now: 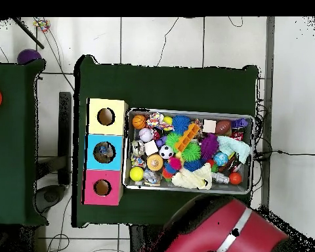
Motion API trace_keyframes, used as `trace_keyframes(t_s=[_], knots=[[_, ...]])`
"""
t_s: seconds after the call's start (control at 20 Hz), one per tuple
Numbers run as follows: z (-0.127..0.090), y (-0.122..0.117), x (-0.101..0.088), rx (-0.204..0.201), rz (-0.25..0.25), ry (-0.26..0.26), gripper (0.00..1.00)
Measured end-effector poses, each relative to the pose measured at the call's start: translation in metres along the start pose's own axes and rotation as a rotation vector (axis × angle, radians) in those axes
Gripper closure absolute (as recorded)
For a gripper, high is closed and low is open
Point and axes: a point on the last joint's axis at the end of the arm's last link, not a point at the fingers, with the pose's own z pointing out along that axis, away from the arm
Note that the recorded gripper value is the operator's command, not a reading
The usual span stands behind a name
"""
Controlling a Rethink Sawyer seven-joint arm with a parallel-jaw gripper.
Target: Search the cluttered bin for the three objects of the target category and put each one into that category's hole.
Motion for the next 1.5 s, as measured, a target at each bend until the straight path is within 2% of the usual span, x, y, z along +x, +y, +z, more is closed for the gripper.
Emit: trace_keyframes(t_s=[0.25, 0.55, 0.8, 1.25, 1.5], knots=[[0.007, 0.012, -0.008, 0.030, -0.031, 0.019, 0.00], [0.026, 0.032, -0.016, 0.071, -0.053, 0.042, 0.00], [0.032, 0.042, -0.017, 0.090, -0.082, 0.056, 0.00], [0.034, 0.068, -0.021, 0.082, -0.191, 0.067, 0.00], [0.037, 0.075, -0.023, 0.088, -0.224, 0.090, 0.00]])
